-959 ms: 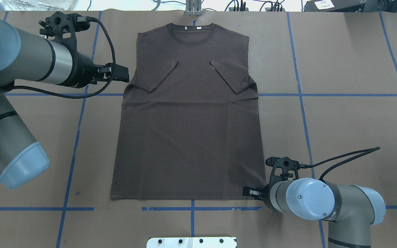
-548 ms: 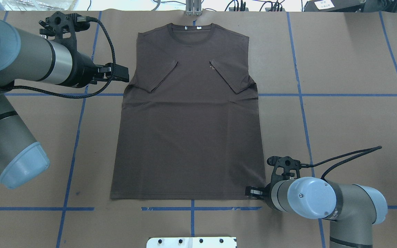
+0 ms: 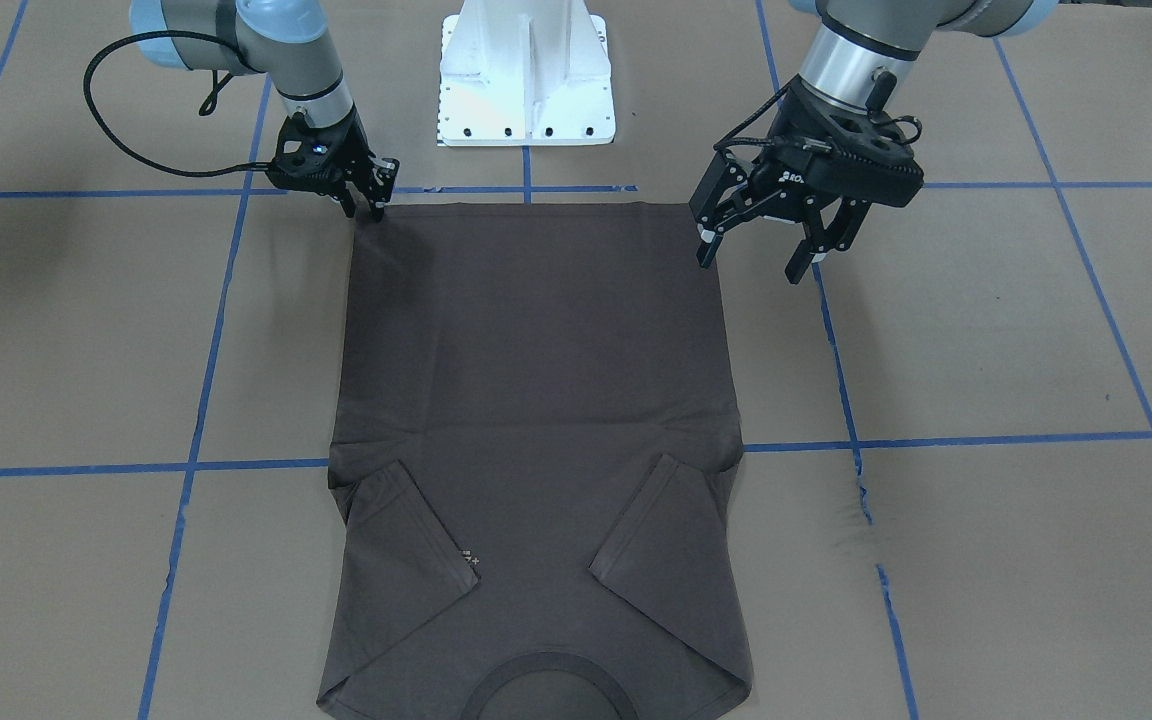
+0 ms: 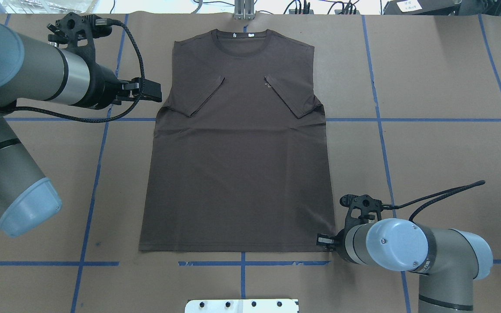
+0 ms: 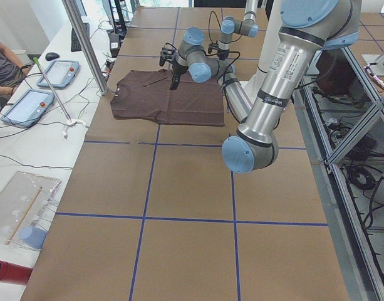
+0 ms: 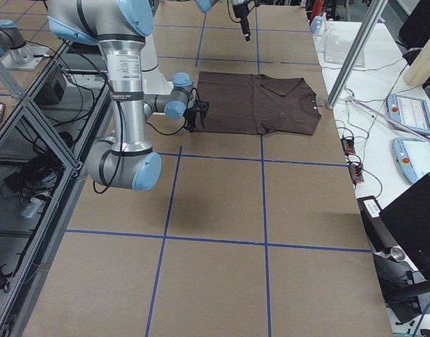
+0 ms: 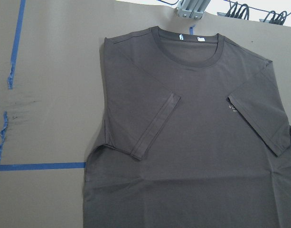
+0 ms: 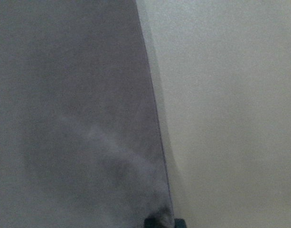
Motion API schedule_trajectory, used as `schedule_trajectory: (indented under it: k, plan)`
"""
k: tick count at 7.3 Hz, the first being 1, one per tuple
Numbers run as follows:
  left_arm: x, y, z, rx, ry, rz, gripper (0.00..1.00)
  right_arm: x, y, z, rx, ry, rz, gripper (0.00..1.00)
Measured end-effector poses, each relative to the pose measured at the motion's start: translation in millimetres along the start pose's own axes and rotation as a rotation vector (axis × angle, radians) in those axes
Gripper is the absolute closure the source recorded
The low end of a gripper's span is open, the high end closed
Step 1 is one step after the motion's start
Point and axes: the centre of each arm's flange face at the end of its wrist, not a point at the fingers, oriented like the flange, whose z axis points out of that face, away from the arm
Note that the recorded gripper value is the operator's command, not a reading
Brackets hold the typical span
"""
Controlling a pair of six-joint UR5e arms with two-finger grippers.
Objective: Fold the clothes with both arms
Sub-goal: 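Move both grippers down to the shirt hem nearest the robot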
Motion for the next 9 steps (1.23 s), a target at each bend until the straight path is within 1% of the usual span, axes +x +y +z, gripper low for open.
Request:
schedule_trajectory:
  k: [3, 4, 5, 6, 7, 8, 9]
  plan:
    - [-1, 0, 1, -0.001, -0.003, -0.005, 0.0, -1, 0, -5, 0.001, -0.008, 0.002, 1.0]
    - [-6, 2, 2, -0.008, -0.012, -0.02, 0.0, -3, -1, -10, 0.003, -0.019, 0.002, 1.0]
    - [-17, 12, 3, -0.027, -0.022, -0.061, 0.0, -6, -1, -20, 0.004, -0.038, 0.002, 1.0]
    - [-25, 34, 2, -0.063, -0.024, -0.141, 0.0, -11, -3, -33, 0.004, -0.064, 0.004, 1.0]
    - [-26, 66, 5, -0.106, -0.03, -0.236, 0.0, -13, -9, -45, -0.002, -0.086, 0.009, 1.0]
    - [-21, 105, 17, -0.137, -0.057, -0.33, 0.0, -14, -19, -55, -0.012, -0.101, 0.013, 1.0]
    - [-14, 145, 33, -0.146, -0.095, -0.402, 0.01, -14, -28, -63, -0.018, -0.114, 0.015, 1.0]
